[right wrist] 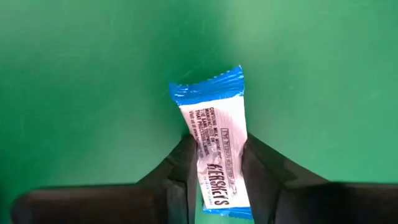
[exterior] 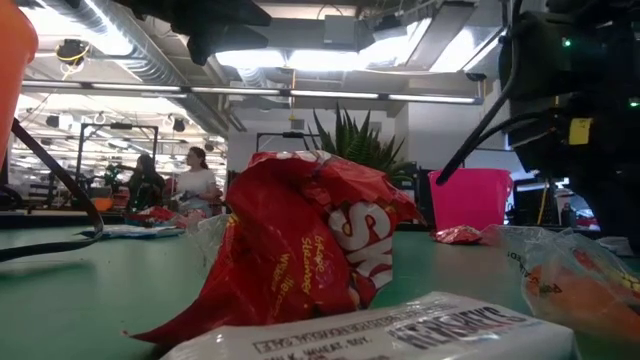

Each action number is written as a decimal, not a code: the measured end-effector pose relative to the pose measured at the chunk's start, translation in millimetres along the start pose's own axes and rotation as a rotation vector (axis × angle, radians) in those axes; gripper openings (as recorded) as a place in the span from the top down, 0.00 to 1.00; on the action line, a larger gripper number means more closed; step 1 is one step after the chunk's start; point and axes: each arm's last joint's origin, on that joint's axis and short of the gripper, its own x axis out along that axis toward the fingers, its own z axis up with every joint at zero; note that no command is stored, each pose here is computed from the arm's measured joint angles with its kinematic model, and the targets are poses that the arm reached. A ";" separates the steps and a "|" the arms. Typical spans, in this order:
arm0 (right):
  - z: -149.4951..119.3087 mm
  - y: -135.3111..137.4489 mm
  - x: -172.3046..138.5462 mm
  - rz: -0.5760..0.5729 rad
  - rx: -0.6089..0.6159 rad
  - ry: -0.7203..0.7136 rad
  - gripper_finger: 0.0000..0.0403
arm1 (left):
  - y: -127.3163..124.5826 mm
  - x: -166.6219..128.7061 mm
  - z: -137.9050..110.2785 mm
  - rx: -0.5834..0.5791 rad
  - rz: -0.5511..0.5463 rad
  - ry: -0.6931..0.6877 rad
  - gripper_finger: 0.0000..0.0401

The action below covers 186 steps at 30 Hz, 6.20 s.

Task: Sort candy
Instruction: Put the white chocolate into the black bucket, then put the red candy into the orange bucket

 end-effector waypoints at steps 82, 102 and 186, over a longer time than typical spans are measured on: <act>-9.3 97.3 -170.2 -0.011 0.236 -0.555 0.32 | -0.9 -0.8 -0.6 -0.038 0.027 -0.002 0.53; 40.0 -43.8 -52.3 -0.100 0.177 -0.461 0.33 | 15.9 5.2 2.2 -0.024 0.101 -0.007 0.53; 88.6 -62.3 -147.9 -0.150 0.227 -1.460 0.99 | 20.0 29.6 20.8 -0.223 0.001 -0.282 0.53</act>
